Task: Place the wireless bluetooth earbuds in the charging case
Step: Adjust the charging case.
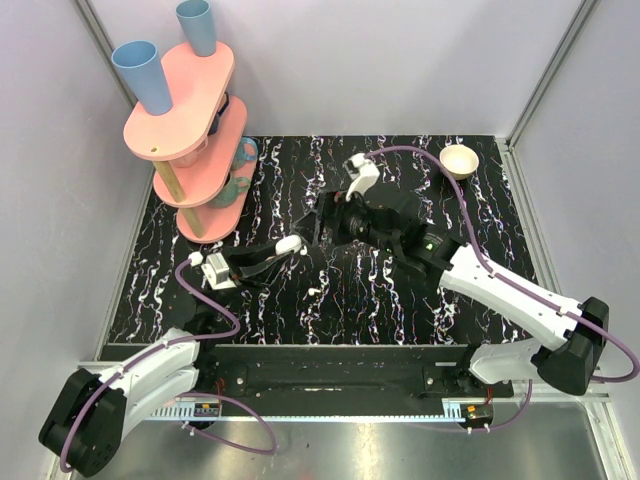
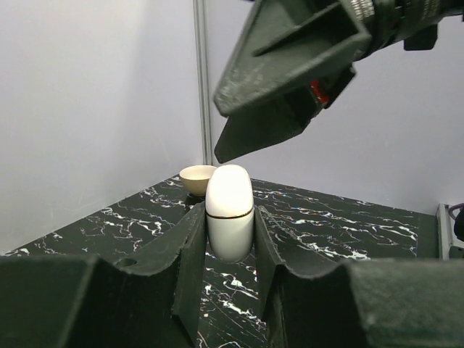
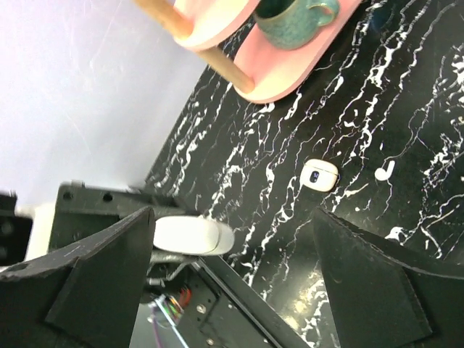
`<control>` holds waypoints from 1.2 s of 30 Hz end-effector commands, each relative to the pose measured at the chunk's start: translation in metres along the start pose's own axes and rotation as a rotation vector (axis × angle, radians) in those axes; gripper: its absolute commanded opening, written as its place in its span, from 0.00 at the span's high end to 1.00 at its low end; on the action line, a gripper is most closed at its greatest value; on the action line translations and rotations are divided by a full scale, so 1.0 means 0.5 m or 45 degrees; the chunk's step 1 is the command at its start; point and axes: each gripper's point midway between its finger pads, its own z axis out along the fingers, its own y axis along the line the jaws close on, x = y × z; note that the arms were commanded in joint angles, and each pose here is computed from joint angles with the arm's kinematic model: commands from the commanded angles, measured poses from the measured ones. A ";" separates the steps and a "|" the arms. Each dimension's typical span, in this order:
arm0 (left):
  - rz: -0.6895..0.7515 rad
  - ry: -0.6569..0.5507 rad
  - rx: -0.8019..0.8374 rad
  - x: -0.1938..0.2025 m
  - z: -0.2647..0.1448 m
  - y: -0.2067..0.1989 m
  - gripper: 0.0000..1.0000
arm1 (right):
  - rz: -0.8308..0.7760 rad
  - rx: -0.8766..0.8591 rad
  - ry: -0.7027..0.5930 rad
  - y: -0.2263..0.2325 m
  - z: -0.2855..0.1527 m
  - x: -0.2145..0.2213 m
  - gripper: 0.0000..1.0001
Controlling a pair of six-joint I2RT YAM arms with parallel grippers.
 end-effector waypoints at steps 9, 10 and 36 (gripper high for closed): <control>0.252 -0.381 0.128 -0.164 0.013 -0.043 1.00 | 0.856 -0.221 -0.073 0.009 0.008 -0.037 0.10; 0.253 -0.382 0.124 -0.165 0.013 -0.042 1.00 | 0.872 -0.265 -0.074 0.019 0.010 -0.041 0.11; 0.282 -0.381 0.080 -0.164 0.025 -0.024 1.00 | 1.005 -0.338 0.122 0.049 0.040 0.001 0.17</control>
